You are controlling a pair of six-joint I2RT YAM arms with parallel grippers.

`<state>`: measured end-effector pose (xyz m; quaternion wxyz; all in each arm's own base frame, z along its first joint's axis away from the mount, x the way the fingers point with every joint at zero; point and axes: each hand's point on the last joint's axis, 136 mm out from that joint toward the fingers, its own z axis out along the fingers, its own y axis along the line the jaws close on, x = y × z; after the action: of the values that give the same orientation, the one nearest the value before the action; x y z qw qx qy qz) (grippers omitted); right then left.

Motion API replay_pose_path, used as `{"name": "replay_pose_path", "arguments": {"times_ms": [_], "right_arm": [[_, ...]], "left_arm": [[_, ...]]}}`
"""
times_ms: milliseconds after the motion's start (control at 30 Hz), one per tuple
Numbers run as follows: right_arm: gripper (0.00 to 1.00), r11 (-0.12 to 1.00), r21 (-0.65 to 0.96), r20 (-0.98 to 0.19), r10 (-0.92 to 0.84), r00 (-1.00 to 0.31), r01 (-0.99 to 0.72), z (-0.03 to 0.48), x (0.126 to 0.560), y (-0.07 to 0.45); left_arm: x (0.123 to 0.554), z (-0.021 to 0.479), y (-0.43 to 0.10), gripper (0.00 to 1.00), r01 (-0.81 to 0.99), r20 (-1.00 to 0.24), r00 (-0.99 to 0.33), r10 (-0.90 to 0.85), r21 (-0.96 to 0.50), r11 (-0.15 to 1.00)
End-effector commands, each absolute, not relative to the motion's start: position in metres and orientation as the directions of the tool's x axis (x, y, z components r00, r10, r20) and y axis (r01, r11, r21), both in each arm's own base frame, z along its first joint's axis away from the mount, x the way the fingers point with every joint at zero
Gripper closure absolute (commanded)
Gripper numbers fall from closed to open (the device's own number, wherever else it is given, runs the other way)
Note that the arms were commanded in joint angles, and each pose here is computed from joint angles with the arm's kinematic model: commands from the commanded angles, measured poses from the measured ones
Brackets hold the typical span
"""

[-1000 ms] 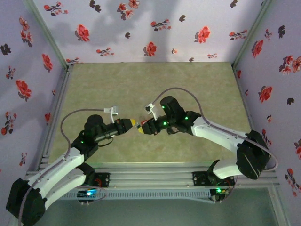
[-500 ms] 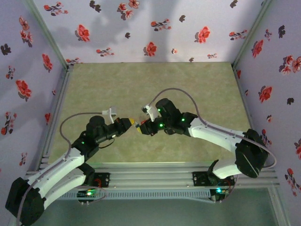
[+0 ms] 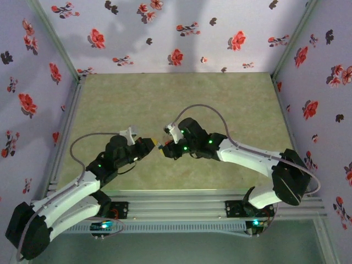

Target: Lock with the key

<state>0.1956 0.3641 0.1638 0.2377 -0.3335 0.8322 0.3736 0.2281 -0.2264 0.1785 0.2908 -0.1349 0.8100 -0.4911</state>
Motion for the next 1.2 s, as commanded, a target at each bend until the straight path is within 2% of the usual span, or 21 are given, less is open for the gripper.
{"name": "replay_pose_path", "arguments": {"times_ms": [0, 400, 1167], "right_arm": [[1.0, 0.516, 0.423, -0.661, -0.386, -0.643, -0.745, 0.159, 0.2, 0.365], [1.0, 0.549, 0.391, -0.674, -0.375, -0.636, -0.738, 0.156, 0.206, 0.363], [1.0, 0.607, 0.353, -0.714, -0.316, -0.624, -0.712, 0.162, 0.218, 0.354]], "left_arm": [[0.236, 0.19, -0.224, 1.0, 0.051, -0.343, -0.766, -0.545, -0.876, 0.48], [0.237, 0.182, -0.222, 1.0, -0.017, -0.311, -0.765, -0.563, -0.865, 0.501], [0.232, 0.182, -0.24, 1.0, -0.021, -0.285, -0.794, -0.536, -0.87, 0.493]]}}
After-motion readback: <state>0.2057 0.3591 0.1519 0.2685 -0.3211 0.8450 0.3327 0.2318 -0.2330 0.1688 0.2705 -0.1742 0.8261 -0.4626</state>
